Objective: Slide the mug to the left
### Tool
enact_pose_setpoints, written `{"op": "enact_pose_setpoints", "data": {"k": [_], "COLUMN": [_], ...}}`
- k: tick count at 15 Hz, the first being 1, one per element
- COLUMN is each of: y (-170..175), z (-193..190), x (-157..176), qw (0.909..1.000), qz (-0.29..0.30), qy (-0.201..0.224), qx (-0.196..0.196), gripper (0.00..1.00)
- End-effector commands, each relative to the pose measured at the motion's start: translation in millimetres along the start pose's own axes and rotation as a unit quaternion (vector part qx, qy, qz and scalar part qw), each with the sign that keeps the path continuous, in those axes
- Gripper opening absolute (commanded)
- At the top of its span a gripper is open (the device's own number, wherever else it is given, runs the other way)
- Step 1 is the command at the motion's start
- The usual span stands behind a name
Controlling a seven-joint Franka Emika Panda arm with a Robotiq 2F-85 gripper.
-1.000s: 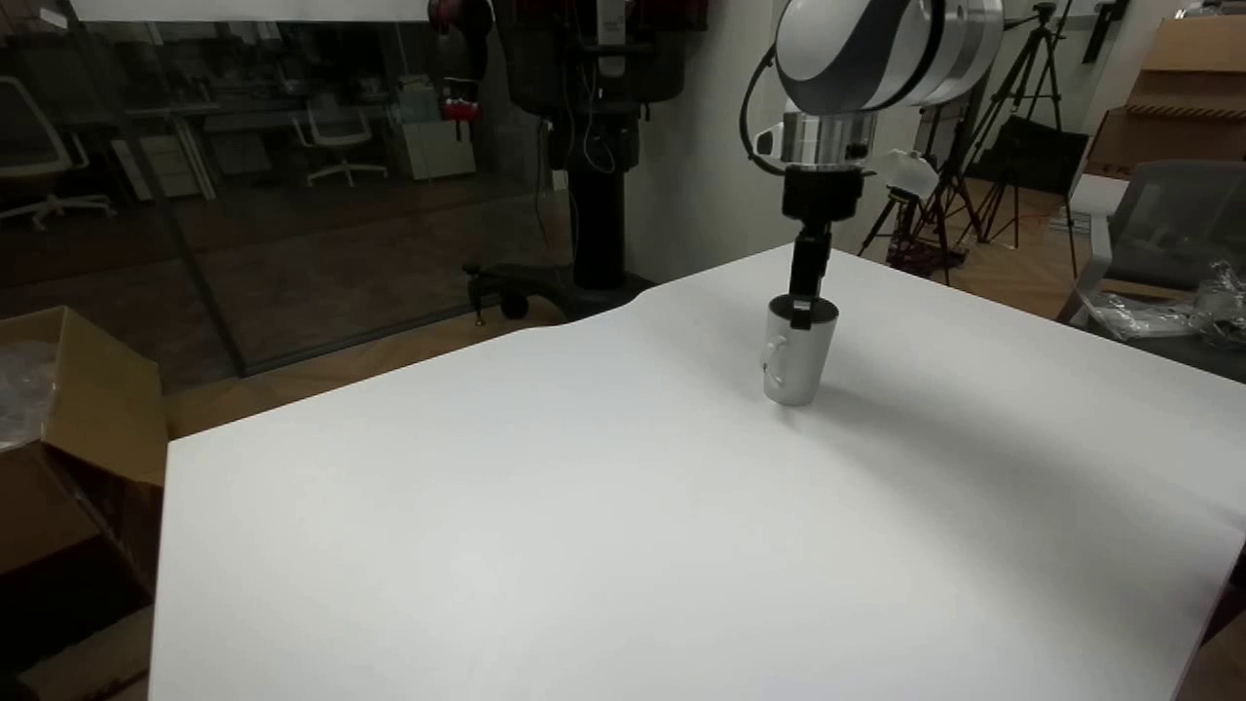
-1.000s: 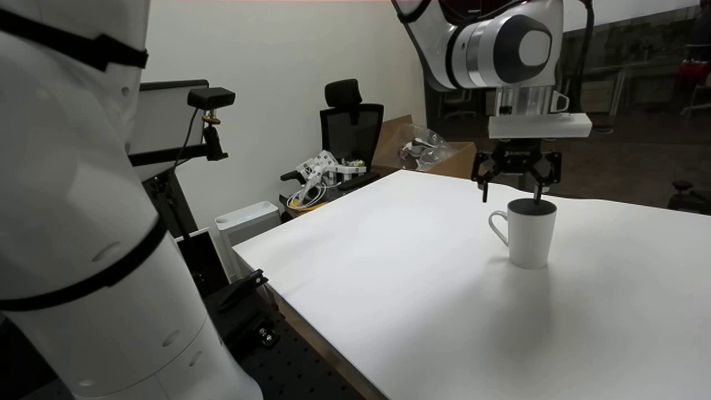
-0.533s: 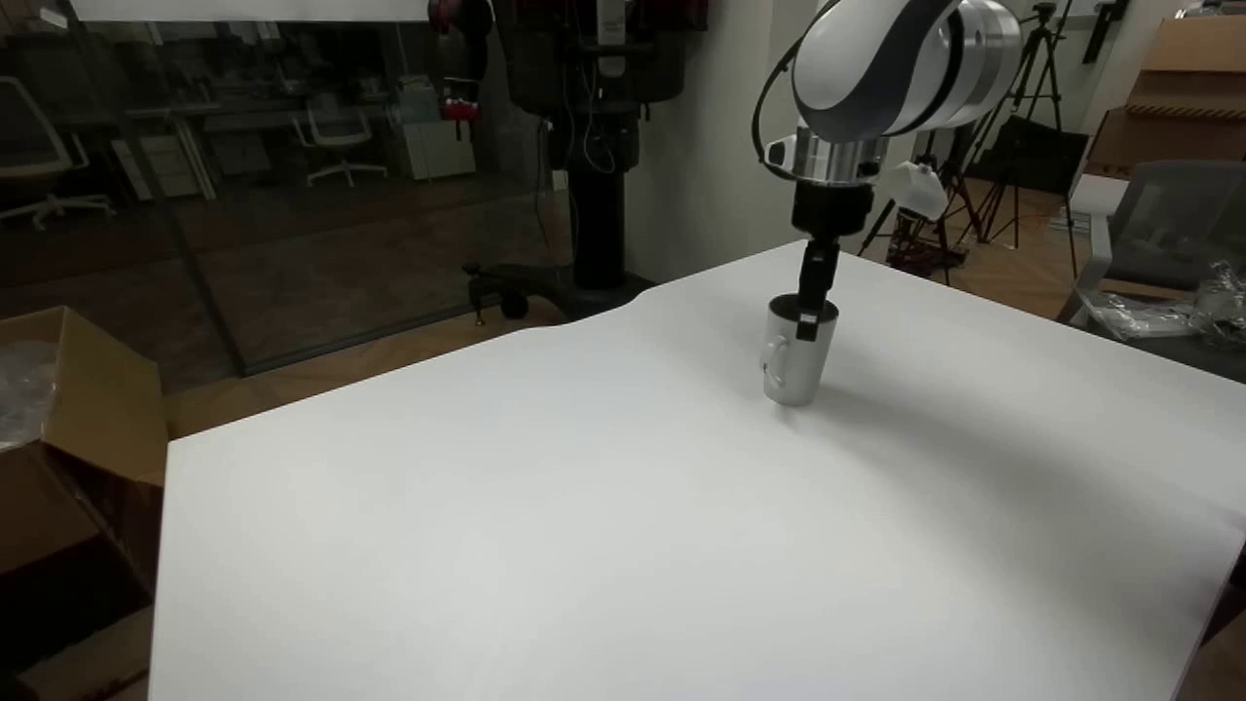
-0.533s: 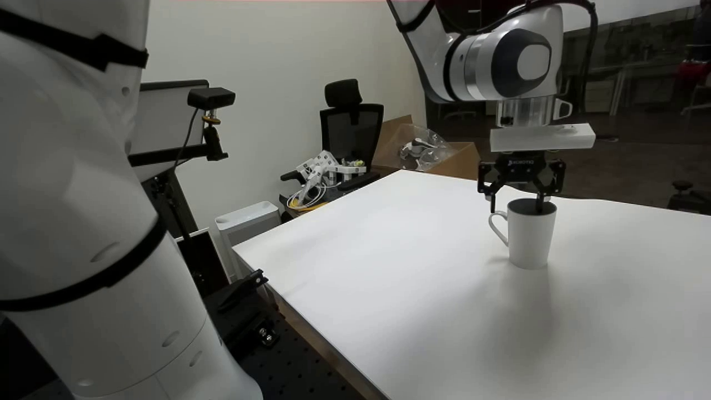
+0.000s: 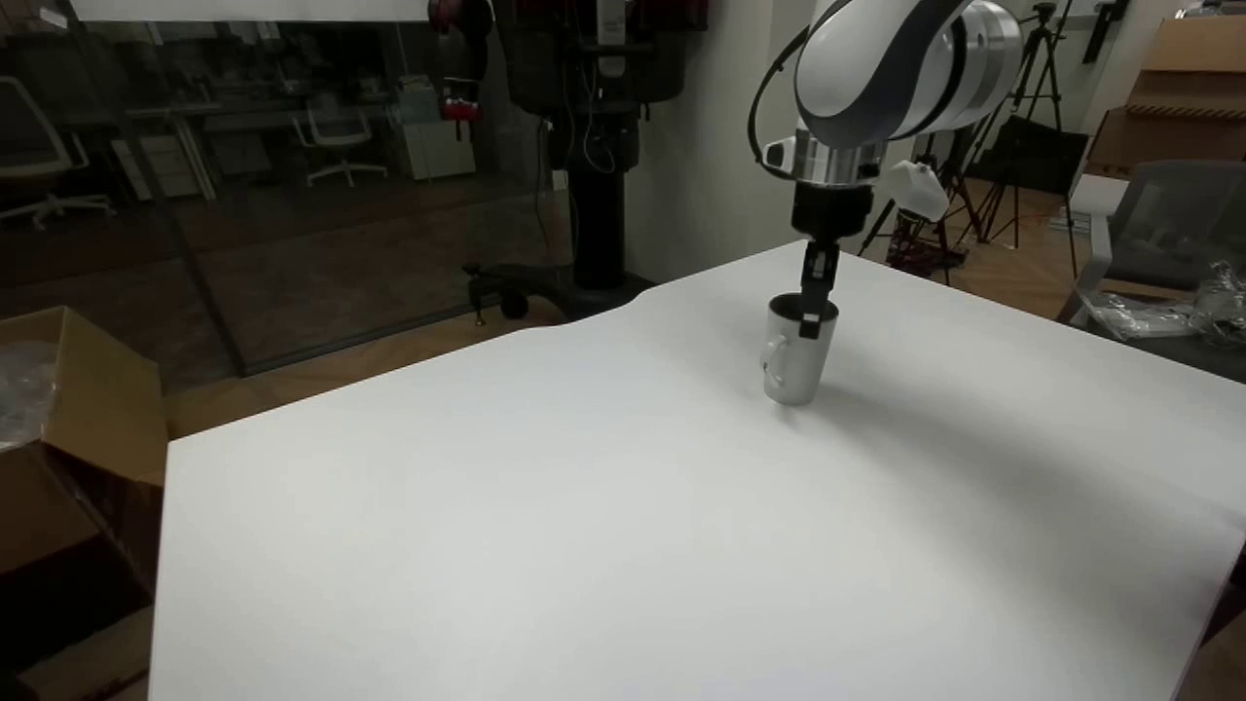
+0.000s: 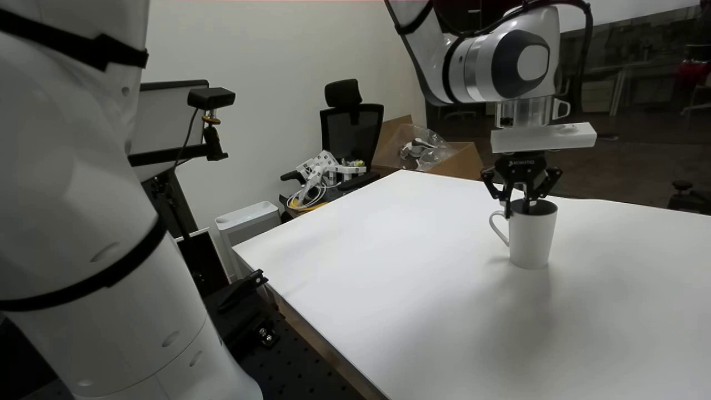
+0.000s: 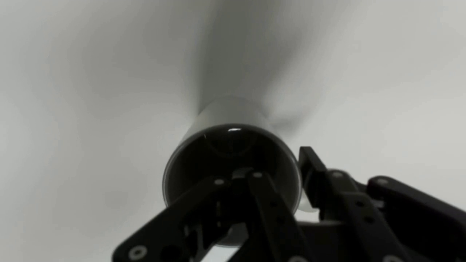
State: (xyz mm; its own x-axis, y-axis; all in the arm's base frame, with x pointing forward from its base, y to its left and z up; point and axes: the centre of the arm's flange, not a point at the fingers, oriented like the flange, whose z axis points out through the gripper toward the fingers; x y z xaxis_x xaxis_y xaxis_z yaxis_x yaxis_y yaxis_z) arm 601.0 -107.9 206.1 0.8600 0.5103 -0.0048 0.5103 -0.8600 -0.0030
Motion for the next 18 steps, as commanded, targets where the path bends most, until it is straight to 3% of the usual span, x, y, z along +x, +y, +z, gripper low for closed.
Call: {"op": "enact_pose_setpoints", "data": {"k": [1, 8, 18], "y": [-5.5, -30.0, -104.6], "z": [-7.0, -13.4, -13.5], "x": [1.3, 24.4, 96.5], "qw": [1.0000, 0.9984, 0.9863], "qz": [-0.008, -0.056, -0.162], "qy": [-0.004, -0.005, -0.018], "qx": [-0.004, -0.007, -0.024], "gripper": [0.02, 0.02, 0.02]}}
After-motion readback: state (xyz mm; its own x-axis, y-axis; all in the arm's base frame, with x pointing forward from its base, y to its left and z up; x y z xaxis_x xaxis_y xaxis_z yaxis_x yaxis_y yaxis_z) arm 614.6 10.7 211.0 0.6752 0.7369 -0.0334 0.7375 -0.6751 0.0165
